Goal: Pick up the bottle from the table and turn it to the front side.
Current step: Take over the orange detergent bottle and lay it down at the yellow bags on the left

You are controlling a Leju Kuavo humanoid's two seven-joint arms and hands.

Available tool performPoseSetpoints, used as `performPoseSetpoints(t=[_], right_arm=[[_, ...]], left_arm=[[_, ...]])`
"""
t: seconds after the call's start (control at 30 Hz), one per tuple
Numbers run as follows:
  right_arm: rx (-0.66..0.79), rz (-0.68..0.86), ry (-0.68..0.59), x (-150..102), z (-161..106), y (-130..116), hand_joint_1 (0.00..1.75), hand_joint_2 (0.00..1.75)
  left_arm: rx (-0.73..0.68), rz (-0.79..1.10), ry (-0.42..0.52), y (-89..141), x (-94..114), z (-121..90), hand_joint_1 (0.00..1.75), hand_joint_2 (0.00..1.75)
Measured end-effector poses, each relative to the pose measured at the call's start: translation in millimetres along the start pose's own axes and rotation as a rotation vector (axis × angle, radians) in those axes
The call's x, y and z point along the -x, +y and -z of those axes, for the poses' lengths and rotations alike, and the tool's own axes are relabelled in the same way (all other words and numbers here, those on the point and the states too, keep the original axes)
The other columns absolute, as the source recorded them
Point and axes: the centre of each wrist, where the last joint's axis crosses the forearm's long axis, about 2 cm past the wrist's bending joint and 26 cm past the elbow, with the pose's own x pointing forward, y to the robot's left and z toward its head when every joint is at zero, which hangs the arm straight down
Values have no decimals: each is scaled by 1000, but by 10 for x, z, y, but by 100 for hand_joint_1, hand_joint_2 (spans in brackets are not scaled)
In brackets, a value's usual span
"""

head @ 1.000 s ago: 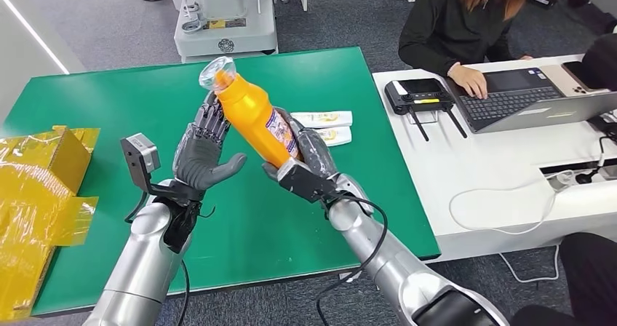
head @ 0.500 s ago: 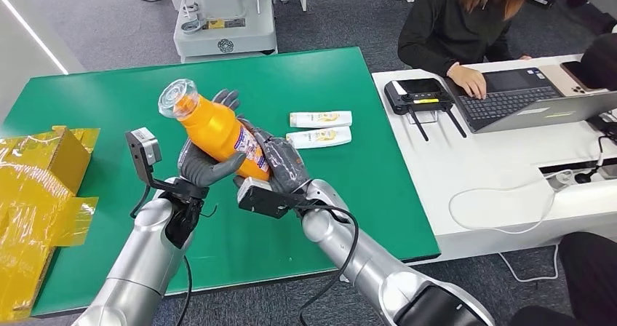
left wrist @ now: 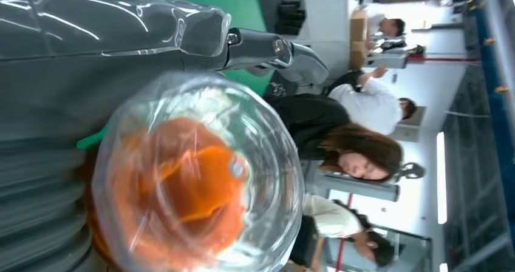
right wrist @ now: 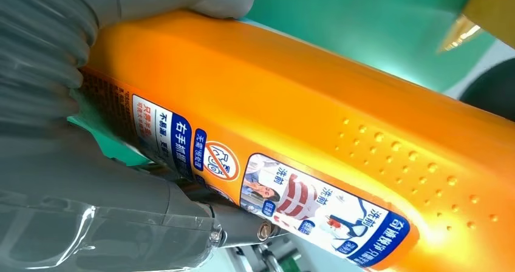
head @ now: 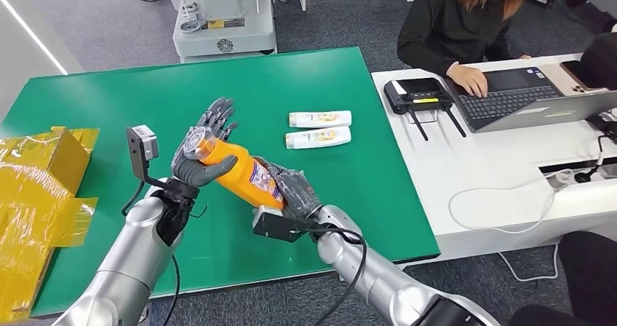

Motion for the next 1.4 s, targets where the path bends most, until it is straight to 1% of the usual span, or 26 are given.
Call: performPoseSetpoints(t=[0.13,0.17,0.27,0.3,0.33,0.43,0.47,0.53,0.57,0.77,0.97,1.1,1.4], right_arm=[[-18,-11,21,118,-111,10,175,175],[-21,-12,25,138,-133,15,175,175],[-28,-19,33,182,-175,15,175,175],[-30,-21,36,194,-187,16,175,175],[-31,-23,39,205,-199,17,175,175],[-21,-33,46,236,-227,9,175,175],[-14,-39,48,244,-231,-1,175,175],[5,-51,47,256,-223,-43,175,175],[16,-58,44,255,-206,-75,175,175],[99,-81,10,201,-53,-304,175,175],[134,-85,-1,180,-27,-349,175,175],[204,-75,-37,113,35,-452,175,175],[171,-34,-50,11,81,-374,175,175]], left_arm=[[-9,20,13,63,11,-67,0,175],[-8,23,17,73,13,-81,12,175],[-2,25,27,89,25,-117,143,175],[0,25,29,93,28,-127,139,175],[5,21,31,97,31,-137,96,175],[36,-5,42,92,41,-160,87,175],[52,-18,46,85,43,-163,87,175],[81,-41,52,67,45,-162,6,175],[91,-47,54,58,47,-158,0,175],[114,-64,53,1,56,-118,0,175],[121,-71,51,-22,62,-105,0,175],[157,-92,39,-143,83,-24,0,175],[155,-102,11,-183,43,73,0,175]])
